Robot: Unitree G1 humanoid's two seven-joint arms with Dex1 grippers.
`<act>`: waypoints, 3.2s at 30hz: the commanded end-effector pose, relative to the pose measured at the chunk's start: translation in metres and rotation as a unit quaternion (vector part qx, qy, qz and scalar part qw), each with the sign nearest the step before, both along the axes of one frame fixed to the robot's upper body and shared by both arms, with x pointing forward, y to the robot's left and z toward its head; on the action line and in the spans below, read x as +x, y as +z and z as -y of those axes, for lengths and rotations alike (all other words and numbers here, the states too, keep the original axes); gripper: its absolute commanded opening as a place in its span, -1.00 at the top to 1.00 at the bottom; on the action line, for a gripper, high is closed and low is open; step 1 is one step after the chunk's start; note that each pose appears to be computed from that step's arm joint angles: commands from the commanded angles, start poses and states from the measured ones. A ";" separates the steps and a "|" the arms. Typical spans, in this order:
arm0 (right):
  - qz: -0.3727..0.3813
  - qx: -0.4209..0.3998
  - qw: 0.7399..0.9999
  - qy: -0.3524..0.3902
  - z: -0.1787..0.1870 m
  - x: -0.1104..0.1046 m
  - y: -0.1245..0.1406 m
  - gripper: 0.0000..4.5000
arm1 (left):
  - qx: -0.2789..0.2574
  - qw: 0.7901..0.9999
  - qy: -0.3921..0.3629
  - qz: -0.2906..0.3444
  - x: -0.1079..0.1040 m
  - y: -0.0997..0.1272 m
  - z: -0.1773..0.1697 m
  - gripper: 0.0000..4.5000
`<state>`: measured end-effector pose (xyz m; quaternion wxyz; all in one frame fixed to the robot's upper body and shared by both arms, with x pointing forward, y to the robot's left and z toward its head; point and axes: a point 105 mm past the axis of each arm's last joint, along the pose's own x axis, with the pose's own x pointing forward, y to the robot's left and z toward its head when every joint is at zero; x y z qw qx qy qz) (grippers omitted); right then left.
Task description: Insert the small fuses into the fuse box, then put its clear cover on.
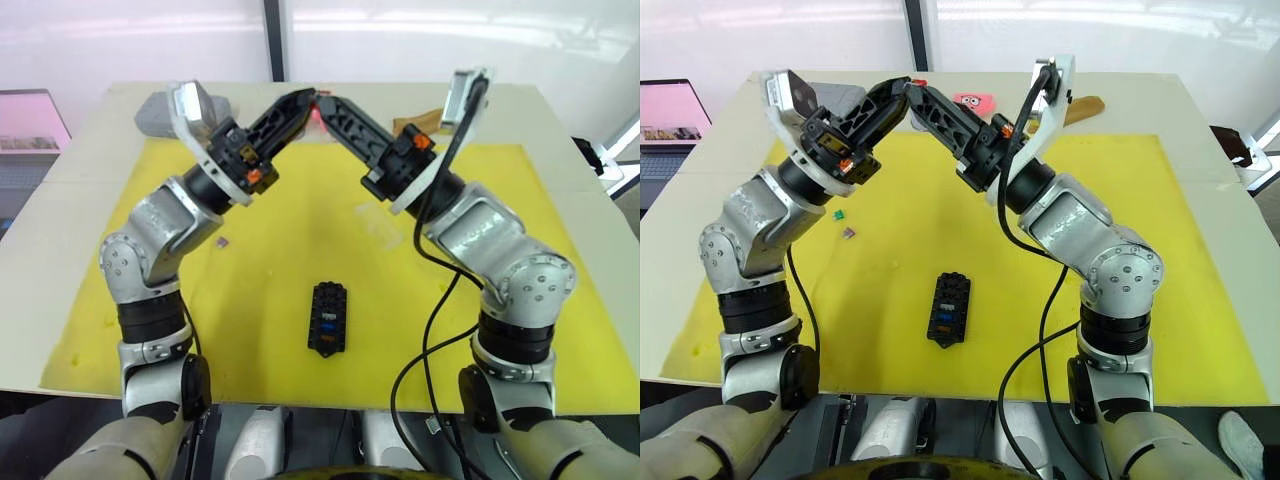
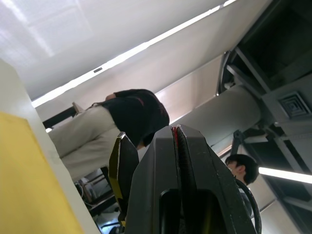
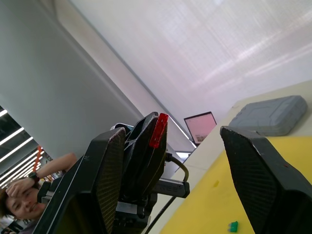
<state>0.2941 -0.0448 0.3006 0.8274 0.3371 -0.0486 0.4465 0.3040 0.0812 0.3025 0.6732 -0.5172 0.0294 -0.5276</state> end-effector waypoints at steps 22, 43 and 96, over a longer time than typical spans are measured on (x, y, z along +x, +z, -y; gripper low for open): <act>0.025 0.022 0.999 0.013 -0.003 -0.013 0.015 0.07 | -0.017 1.000 -0.015 0.013 -0.007 0.005 0.005 1.00; 0.021 0.041 0.999 -0.004 0.000 -0.013 0.017 0.07 | -0.044 0.999 -0.008 0.005 -0.001 0.013 0.004 1.00; 0.074 -0.297 0.944 0.120 0.022 -0.047 -0.023 1.00 | 0.421 0.864 -0.102 0.255 -0.040 -0.072 -0.052 -0.99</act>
